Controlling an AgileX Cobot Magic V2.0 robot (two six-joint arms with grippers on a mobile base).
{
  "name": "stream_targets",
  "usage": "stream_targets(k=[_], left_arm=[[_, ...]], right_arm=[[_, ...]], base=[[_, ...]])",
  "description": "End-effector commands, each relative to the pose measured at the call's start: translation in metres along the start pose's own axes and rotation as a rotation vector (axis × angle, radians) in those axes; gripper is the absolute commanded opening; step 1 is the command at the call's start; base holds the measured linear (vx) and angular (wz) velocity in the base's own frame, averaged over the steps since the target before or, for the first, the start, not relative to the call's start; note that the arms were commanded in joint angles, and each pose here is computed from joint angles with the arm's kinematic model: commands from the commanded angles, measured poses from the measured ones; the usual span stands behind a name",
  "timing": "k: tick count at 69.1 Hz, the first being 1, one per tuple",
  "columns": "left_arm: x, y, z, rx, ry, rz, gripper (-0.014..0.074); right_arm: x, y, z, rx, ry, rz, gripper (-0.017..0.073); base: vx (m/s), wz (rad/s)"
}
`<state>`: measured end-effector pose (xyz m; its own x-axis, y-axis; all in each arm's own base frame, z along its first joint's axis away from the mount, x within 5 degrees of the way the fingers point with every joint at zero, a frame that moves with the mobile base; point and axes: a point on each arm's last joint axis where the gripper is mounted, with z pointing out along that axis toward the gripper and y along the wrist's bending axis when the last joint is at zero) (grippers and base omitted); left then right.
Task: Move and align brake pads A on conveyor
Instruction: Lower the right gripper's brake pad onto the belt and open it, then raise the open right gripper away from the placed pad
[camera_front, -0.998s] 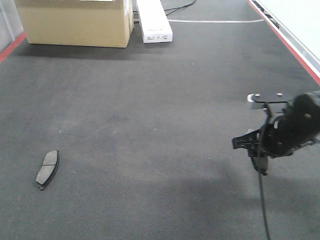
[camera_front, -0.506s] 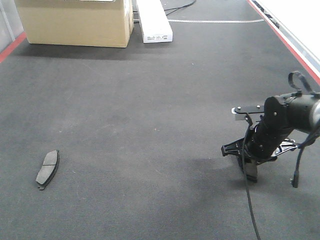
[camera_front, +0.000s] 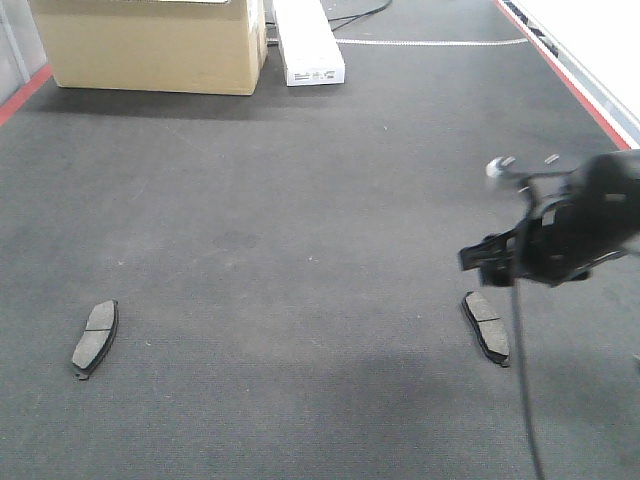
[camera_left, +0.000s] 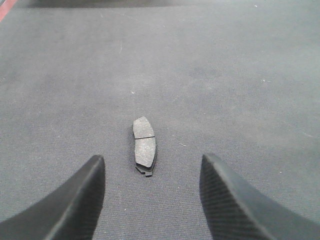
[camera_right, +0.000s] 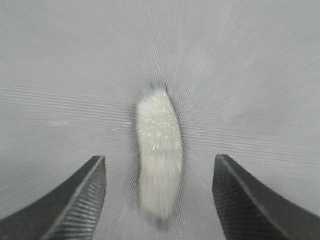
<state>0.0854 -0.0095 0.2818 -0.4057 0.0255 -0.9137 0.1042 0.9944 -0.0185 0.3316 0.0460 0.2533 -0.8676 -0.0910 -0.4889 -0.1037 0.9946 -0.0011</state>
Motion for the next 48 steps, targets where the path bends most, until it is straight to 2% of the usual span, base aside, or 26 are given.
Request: stream_targets(k=[1,11,21,40,48], left_arm=[[-0.014,0.000,-0.003,0.004,-0.084,-0.013,0.0397],[-0.014,0.000,-0.003,0.004,-0.084,-0.013,0.0397],[-0.013,0.000,-0.003,0.004,-0.083,-0.013,0.0397],[-0.013,0.000,-0.003,0.004,-0.083,-0.013,0.0397],[-0.013,0.000,-0.003,0.004,-0.083,-0.013,0.0397]], right_arm=[[0.003,-0.001,-0.052,-0.005,-0.210,-0.017,0.0450],[0.035,-0.003,-0.102,-0.011,-0.397,-0.016,0.0450],[0.072,-0.005,-0.133,-0.016,-0.534,-0.015,0.0450],[0.146,-0.008,-0.166,-0.024,-0.733,-0.007,0.0450],[0.167,-0.008,-0.170,-0.029,-0.789,0.000,0.0450]], base=[[0.00,0.00],[0.00,0.00],[0.00,0.00],[0.00,0.00],[0.00,0.00]])
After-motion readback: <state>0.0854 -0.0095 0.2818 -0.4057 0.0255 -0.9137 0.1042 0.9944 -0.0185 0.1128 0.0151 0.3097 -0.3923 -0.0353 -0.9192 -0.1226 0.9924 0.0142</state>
